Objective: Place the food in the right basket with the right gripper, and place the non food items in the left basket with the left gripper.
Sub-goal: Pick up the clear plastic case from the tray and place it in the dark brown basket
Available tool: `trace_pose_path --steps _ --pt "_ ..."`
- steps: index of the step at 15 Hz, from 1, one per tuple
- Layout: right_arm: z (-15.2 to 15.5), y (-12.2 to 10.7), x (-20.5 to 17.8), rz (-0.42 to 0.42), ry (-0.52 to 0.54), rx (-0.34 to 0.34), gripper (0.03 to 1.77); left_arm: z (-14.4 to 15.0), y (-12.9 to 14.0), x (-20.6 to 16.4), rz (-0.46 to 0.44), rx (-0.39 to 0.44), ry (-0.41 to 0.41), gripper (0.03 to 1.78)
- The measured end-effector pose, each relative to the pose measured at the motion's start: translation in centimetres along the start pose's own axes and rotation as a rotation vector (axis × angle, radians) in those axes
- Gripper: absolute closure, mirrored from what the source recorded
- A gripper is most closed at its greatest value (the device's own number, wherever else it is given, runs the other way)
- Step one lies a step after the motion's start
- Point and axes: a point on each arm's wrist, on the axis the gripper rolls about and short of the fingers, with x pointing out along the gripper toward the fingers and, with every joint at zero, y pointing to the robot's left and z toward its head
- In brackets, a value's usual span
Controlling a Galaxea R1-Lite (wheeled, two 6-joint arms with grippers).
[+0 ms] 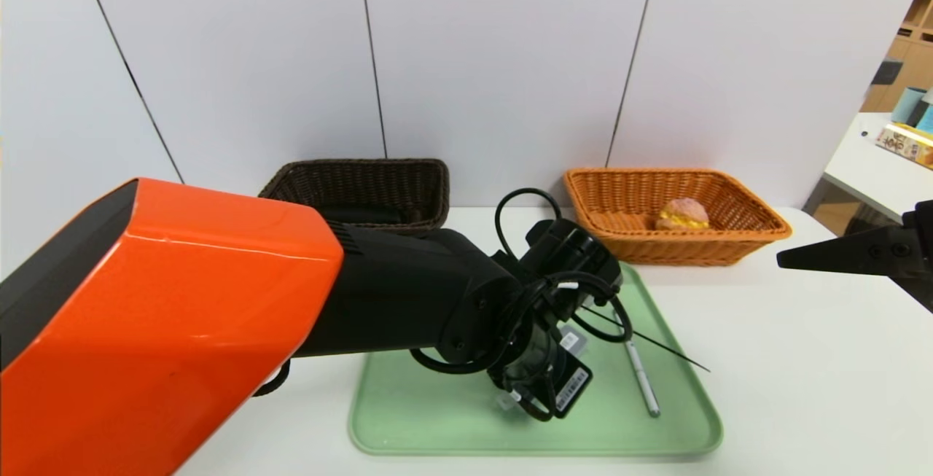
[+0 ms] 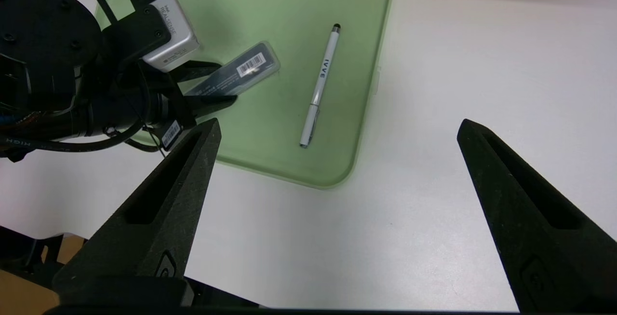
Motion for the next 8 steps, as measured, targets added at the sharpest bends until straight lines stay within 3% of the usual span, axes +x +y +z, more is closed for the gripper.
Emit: trace_pose_path --steps 5,8 --pt "-0.1 0.0 0.0 -0.003 0.002 0.004 0.11 0.6 0.4 -1.1 0.006 -0.012 -0.035 1.24" --pt "-0.1 0.0 0.0 -0.004 0.001 0.004 0.11 2.1 2.2 -4.2 0.026 -0.039 -0.122 1.24"
